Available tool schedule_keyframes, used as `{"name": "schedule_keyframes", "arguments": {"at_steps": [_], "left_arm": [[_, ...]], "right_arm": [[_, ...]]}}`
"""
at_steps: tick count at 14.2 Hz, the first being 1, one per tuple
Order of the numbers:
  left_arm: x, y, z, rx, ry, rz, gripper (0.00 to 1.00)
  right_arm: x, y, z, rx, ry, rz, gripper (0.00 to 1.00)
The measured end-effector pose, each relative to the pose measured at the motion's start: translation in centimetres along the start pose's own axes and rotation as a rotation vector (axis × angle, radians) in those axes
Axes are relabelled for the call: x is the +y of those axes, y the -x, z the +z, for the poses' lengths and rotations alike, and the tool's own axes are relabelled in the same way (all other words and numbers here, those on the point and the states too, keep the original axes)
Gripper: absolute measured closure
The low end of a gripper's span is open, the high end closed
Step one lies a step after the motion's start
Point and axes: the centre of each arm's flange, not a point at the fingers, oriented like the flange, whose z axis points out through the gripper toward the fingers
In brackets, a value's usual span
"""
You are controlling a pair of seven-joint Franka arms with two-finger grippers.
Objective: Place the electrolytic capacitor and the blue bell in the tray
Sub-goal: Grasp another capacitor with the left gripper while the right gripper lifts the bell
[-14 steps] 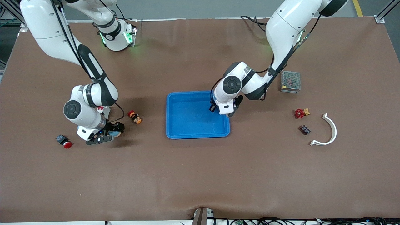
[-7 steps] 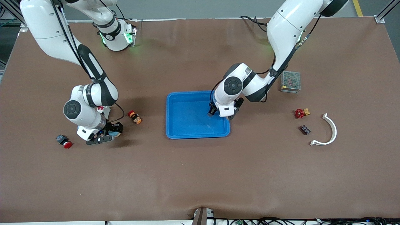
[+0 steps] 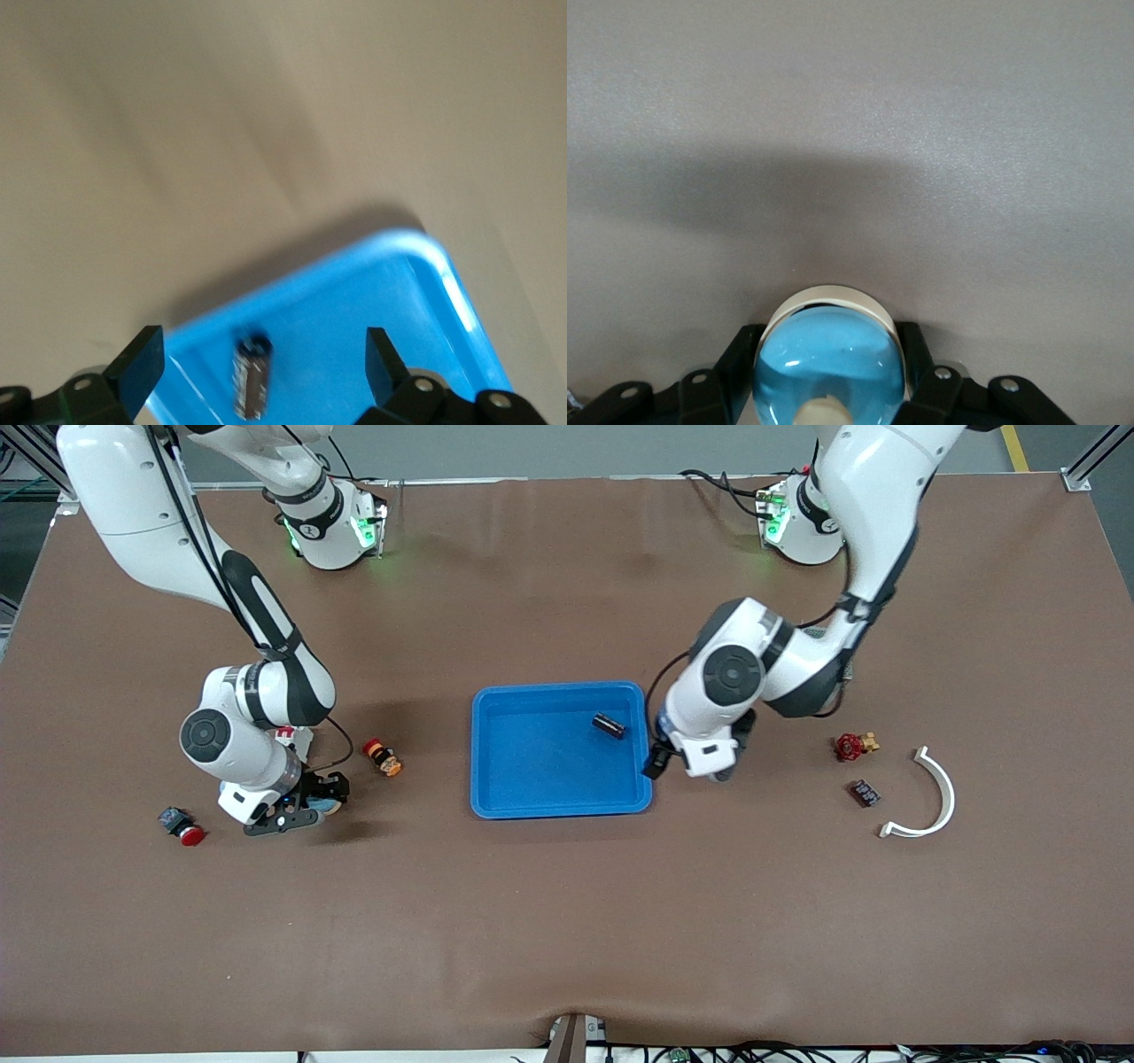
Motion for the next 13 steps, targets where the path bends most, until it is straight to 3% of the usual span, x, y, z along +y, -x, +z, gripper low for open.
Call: {"name": "schedule_keyframes", "arguments": {"at_steps": [4, 7, 13], "left_arm": [[-1.6, -8.9, -2.7, 0.059, -0.052, -0.001, 0.00], [-3.1, -14.5, -2.3, 0.104, -0.086, -0.030, 0.00], [-5.6, -23.2, -1.2, 0.112, -0.121, 0.045, 0.00]], "right_arm": [[-1.7, -0.4, -0.7, -0.054, -0.011, 0.025, 0.30], [-6.6, -1.3, -3.7, -0.101, -0.008, 0.100, 0.30], [-19.1, -0.6, -6.4, -0.097, 0.014, 0.261, 0.30]]}}
